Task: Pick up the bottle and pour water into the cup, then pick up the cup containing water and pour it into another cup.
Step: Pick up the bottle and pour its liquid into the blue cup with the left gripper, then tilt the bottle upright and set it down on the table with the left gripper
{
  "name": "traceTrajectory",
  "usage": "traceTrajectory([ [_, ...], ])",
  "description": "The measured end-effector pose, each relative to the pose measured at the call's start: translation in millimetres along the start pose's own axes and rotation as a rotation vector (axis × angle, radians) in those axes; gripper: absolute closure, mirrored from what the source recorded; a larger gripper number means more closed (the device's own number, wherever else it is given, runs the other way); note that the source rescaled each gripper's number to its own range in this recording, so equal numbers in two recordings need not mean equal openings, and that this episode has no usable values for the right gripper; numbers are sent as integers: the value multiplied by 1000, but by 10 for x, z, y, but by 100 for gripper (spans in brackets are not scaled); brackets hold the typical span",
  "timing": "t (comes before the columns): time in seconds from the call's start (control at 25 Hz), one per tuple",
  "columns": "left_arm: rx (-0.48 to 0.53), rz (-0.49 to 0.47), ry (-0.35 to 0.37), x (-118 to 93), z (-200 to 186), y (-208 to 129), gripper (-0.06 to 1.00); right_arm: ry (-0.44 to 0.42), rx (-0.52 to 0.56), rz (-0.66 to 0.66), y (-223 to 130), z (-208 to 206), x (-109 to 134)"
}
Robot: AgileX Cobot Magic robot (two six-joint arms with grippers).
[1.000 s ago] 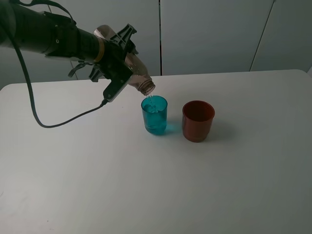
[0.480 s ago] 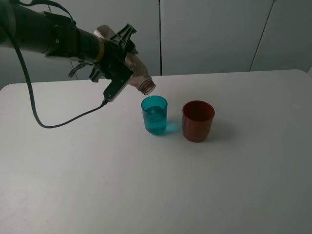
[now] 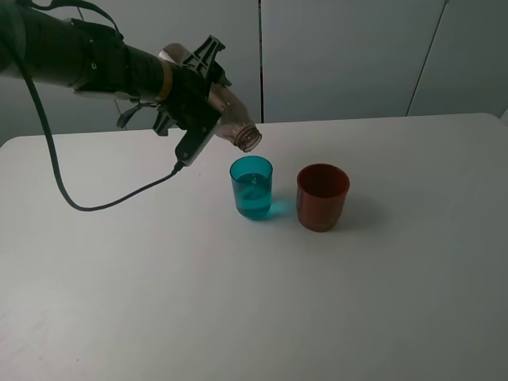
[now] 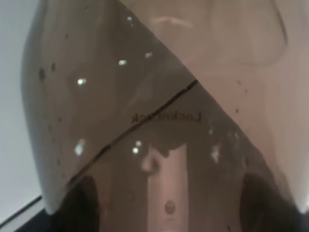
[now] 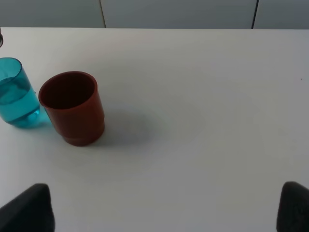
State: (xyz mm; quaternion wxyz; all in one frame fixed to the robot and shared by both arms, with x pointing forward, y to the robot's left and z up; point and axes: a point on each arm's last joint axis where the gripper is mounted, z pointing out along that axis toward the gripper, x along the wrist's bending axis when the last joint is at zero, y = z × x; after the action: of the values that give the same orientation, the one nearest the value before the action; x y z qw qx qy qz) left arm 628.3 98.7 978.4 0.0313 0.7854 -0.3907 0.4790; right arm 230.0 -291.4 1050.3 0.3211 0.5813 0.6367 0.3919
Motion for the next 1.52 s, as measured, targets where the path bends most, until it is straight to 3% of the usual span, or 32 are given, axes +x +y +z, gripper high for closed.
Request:
traceTrajectory([
  [0.12, -5, -151, 9, -2, -1, -19, 94, 0, 0, 0, 0, 0, 0],
  [0.24, -30, -377, 38, 0, -7, -61, 94, 0, 0, 0, 0, 0, 0],
  [0.6, -261, -1099, 174, -157, -66, -88, 94, 0, 0, 0, 0, 0, 0],
  [0.72, -336, -1273, 229, -315, -103, -170, 94, 0, 0, 0, 0, 0, 0],
  [0.96, -410, -1477, 266, -840, -11, -313, 94, 0, 0, 0, 0, 0, 0],
  [1.12, -510, -1613, 324, -1139, 79, -404, 94, 0, 0, 0, 0, 0, 0],
  [1.2, -546, -1657, 348, -1294, 128, -423, 94, 0, 0, 0, 0, 0, 0],
  [1.36, -533, -1718, 318, -1575, 239, -398, 94, 0, 0, 0, 0, 0, 0],
  [1.52, -522, -1754, 318, -1719, 273, -414, 94, 0, 0, 0, 0, 0, 0],
])
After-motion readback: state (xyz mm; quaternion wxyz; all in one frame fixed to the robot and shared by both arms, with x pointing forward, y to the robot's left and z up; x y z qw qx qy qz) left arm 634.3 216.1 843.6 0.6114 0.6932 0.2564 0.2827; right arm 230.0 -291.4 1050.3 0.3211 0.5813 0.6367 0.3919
